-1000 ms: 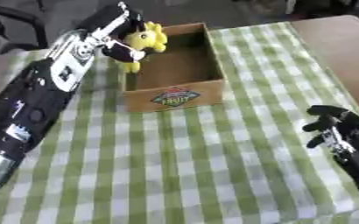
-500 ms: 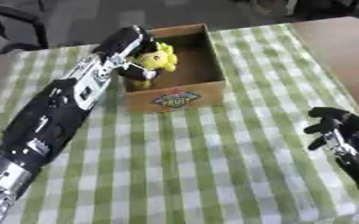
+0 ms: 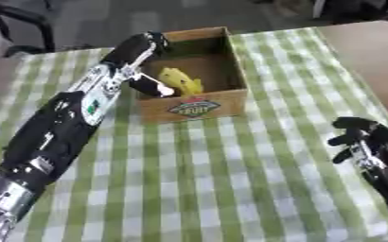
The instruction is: Pick up objects on the table and place them in the box.
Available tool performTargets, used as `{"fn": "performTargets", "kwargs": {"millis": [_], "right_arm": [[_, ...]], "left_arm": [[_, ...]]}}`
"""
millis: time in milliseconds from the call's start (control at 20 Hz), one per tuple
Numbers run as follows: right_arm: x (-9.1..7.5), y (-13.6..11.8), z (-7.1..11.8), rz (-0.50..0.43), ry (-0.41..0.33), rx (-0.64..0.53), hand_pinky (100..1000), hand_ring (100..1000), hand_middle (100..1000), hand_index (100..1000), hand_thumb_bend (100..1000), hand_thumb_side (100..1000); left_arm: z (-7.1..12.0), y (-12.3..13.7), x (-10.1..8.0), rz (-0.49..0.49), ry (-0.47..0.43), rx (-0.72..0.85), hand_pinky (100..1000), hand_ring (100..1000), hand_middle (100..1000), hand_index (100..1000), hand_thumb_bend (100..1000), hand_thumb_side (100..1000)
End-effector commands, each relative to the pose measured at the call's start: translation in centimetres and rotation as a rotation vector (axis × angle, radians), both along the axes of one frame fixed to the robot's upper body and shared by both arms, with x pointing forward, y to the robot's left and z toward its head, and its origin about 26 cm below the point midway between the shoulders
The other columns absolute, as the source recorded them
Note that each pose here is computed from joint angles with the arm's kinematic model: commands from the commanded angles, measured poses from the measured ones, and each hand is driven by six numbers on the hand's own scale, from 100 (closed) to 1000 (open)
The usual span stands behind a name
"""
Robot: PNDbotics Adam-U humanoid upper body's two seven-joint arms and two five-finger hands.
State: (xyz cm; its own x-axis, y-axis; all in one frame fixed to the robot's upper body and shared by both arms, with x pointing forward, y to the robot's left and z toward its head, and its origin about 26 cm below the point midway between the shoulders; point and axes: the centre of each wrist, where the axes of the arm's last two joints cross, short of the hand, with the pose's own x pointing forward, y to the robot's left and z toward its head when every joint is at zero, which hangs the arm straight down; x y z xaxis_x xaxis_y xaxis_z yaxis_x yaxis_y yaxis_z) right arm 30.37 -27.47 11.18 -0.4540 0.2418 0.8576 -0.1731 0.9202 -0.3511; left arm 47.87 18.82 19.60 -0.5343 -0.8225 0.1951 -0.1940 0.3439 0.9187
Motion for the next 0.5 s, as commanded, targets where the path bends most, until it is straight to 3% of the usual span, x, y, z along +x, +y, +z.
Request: {"fn": "performTargets", "kwargs": {"millis": [50, 100, 300, 500], "right_arm": [[0.0, -0.2, 0.6, -0.006, -0.023, 0.005, 467, 642, 728, 787, 100, 631], [0.0, -0.3, 0.6, -0.010, -0.022, 0.007, 467, 642, 728, 787, 100, 631], [-0.1, -0.5, 0.4, -0.022, -0.017, 0.014, 467, 642, 728, 787, 100, 630], [-0.1, -0.6, 0.4, -0.036, -0.020, 0.025, 468, 645, 734, 788, 100, 627]], "left_arm": [[3.4, 1.4, -1.4, -0.048, -0.095, -0.181, 598, 601, 597, 700, 410, 251], [4.0, 1.9, -2.2, -0.068, -0.112, -0.262, 586, 592, 585, 686, 344, 259], [5.2, 4.2, -6.2, -0.137, -0.152, -0.556, 565, 574, 564, 662, 242, 313], [3.2, 6.8, -10.6, -0.142, -0.132, -0.802, 551, 562, 554, 650, 207, 364]]}}
